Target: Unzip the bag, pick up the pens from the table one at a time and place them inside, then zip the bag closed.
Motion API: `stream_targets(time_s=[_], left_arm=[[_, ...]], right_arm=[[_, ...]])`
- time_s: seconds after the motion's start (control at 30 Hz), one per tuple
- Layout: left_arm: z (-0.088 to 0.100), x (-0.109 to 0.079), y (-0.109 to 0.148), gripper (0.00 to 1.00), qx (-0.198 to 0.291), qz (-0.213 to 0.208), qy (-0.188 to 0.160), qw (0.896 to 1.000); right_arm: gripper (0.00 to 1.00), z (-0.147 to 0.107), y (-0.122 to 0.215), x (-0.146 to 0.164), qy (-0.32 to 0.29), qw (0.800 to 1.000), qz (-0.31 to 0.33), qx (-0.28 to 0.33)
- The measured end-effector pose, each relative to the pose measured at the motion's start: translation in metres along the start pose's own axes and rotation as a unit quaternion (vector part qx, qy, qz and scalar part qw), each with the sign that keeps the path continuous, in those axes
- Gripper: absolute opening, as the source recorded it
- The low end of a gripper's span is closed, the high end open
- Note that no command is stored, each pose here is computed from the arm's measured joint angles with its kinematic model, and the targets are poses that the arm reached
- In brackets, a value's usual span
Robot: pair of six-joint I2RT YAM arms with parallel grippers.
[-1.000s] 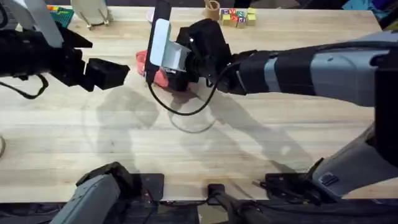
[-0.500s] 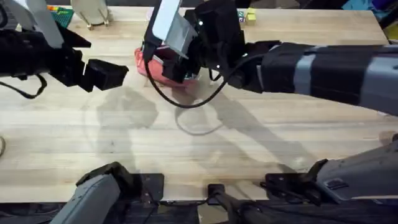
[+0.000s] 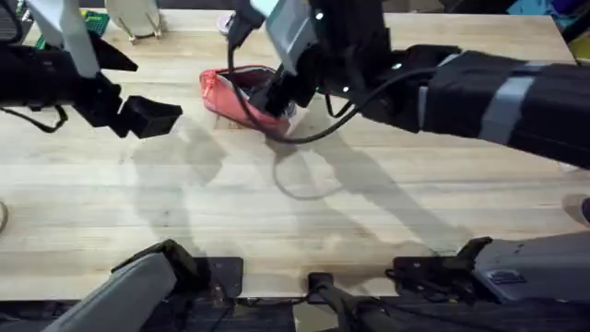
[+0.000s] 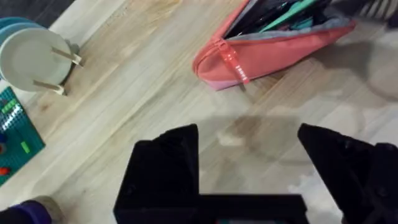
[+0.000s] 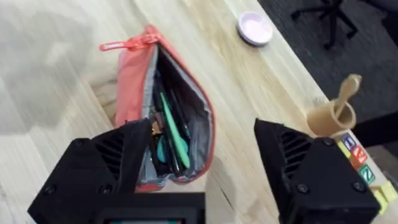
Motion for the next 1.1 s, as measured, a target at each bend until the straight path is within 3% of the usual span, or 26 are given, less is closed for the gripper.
stream_targets(time_s=[0.37,0.7,0.93,1.1], left_arm=[[-0.047,0.019,-0.01,0.993,-0.046,-0.011,-0.019,0.999],[-0.082,0.034,-0.036,0.993,-0.083,-0.025,-0.017,0.996],[-0.092,0.039,-0.05,0.993,-0.101,-0.028,-0.014,0.994],[-0.092,0.041,-0.051,0.993,-0.108,-0.025,-0.017,0.994]], right_arm=[[0.996,0.007,0.012,-0.006,-0.038,0.999,-0.007,-0.01],[0.995,0.006,0.014,-0.006,-0.136,0.991,-0.006,-0.005],[0.995,0.005,0.031,-0.005,-0.222,0.975,-0.007,0.016],[0.996,-0.002,0.044,-0.003,-0.308,0.95,-0.01,0.052]])
Point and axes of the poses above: each hand's point on the last joint's axis, 136 mm out from that joint toward the fingers, its own y axis back along the fingers, its own x axis along the line the jaws close on, z = x × y, the point moved 9 cm from there along y, back along the fingers, and after that the axes turned 15 degrees about -y, right-handed, at the moved point
